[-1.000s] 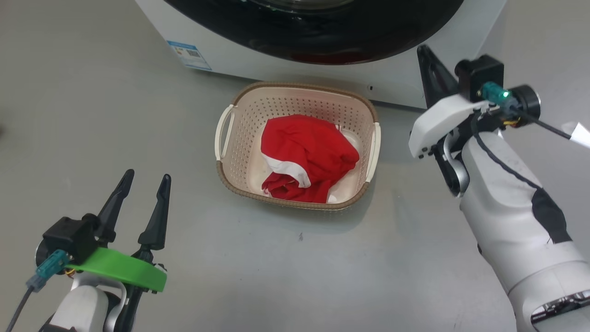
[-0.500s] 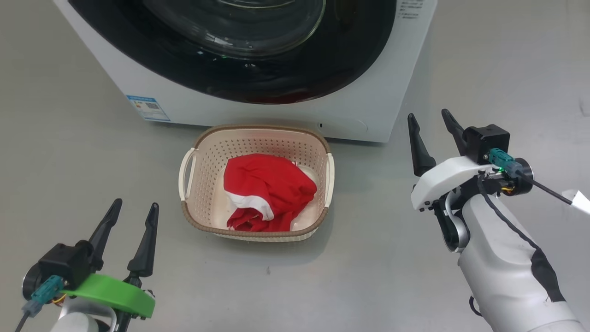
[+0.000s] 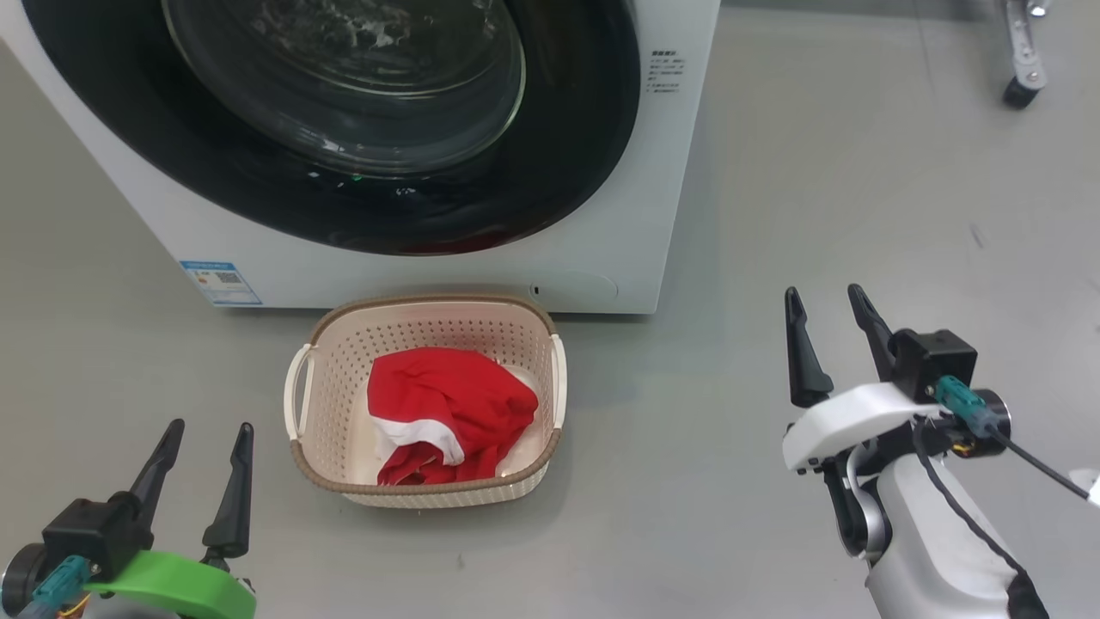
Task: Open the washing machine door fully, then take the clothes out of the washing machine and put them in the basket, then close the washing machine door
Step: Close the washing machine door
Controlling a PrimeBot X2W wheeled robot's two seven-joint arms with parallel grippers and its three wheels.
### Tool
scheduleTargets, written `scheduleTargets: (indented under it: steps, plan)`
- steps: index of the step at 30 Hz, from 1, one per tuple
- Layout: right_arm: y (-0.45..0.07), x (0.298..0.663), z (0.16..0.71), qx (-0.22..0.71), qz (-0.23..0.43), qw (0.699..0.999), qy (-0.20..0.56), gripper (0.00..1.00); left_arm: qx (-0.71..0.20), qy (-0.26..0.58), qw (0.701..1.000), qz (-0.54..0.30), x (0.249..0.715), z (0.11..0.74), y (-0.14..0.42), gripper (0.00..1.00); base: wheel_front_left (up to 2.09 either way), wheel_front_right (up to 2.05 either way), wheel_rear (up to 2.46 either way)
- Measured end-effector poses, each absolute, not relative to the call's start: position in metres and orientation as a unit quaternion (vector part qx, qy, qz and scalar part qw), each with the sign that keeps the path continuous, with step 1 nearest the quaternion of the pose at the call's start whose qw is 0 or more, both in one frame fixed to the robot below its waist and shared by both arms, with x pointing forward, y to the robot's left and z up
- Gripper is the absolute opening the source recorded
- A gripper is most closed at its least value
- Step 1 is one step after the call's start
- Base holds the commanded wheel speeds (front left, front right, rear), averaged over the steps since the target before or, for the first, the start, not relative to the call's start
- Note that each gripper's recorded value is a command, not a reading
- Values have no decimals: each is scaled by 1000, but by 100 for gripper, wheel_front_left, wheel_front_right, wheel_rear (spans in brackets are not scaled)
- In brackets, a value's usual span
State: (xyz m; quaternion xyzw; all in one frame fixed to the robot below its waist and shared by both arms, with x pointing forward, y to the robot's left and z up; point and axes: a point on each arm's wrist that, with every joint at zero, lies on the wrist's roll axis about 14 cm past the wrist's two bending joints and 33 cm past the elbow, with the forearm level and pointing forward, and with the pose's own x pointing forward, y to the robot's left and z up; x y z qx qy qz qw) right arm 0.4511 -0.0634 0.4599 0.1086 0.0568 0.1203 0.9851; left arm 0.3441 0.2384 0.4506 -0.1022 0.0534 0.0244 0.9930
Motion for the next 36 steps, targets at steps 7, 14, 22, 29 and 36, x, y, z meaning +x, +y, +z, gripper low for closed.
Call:
scheduleTargets:
  steps: [7,14,22,29,36]
  plan:
    - [-84,426,465,103,93,989,44,100,-102,39,994,24,344,458,235,100,0,0,0]
    - [-94,406,469,101,82,991,36,100,-106,30,994,19,340,462,228,100,0,0,0]
    - [-105,392,478,105,65,992,21,100,-101,19,995,8,341,469,219,100,0,0,0]
    - [-111,385,478,108,54,993,21,100,-103,25,994,11,336,465,218,100,0,0,0]
    - [-110,377,469,108,54,992,34,100,-97,26,995,11,334,464,218,100,0,0,0]
